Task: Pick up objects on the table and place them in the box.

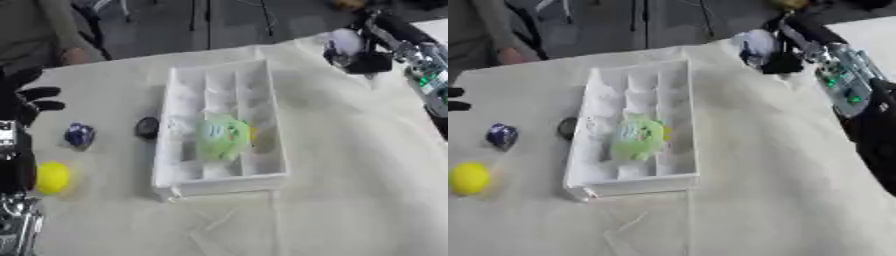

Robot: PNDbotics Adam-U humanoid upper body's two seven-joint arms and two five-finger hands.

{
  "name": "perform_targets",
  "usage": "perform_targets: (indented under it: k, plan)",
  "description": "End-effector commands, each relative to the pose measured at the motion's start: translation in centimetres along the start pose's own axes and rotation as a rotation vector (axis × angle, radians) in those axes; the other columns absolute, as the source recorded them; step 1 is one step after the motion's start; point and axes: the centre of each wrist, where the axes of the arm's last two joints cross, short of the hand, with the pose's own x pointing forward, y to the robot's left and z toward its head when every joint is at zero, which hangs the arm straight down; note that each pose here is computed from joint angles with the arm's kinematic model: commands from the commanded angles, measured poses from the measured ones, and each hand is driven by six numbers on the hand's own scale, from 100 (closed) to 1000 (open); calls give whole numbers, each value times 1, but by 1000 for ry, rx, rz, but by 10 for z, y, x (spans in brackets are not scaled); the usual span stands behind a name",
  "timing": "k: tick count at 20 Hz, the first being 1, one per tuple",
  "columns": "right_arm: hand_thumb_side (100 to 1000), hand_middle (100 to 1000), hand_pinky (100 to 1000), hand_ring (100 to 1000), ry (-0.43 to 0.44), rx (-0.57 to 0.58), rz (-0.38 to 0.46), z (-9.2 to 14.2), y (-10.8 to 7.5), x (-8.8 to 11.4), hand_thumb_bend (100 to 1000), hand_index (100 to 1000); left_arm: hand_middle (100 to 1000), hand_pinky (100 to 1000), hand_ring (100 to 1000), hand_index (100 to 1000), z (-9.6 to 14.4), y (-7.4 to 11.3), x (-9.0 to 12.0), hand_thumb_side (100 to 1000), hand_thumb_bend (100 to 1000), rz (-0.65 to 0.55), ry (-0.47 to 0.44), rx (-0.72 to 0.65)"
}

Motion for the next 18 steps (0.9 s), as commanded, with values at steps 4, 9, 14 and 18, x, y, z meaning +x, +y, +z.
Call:
perform_targets:
  k: [4,9,14,18]
  plan:
    - [518,484,391,420,-107,-65,22,-8,-33,36,379,670,753,599,664,767,-4,2,5,866,589,-7,-26,-11]
    - [509,488,393,422,-159,-36,-14,-18,-24,52,368,677,753,599,665,767,-5,1,6,865,588,-3,-31,-12]
    - [485,499,415,436,-205,15,-63,-33,-7,68,427,691,753,601,665,767,-6,-2,8,864,589,8,-41,-21]
    - [452,509,432,448,-219,101,-71,-41,9,74,517,705,753,602,665,768,-6,-4,9,864,589,14,-42,-24]
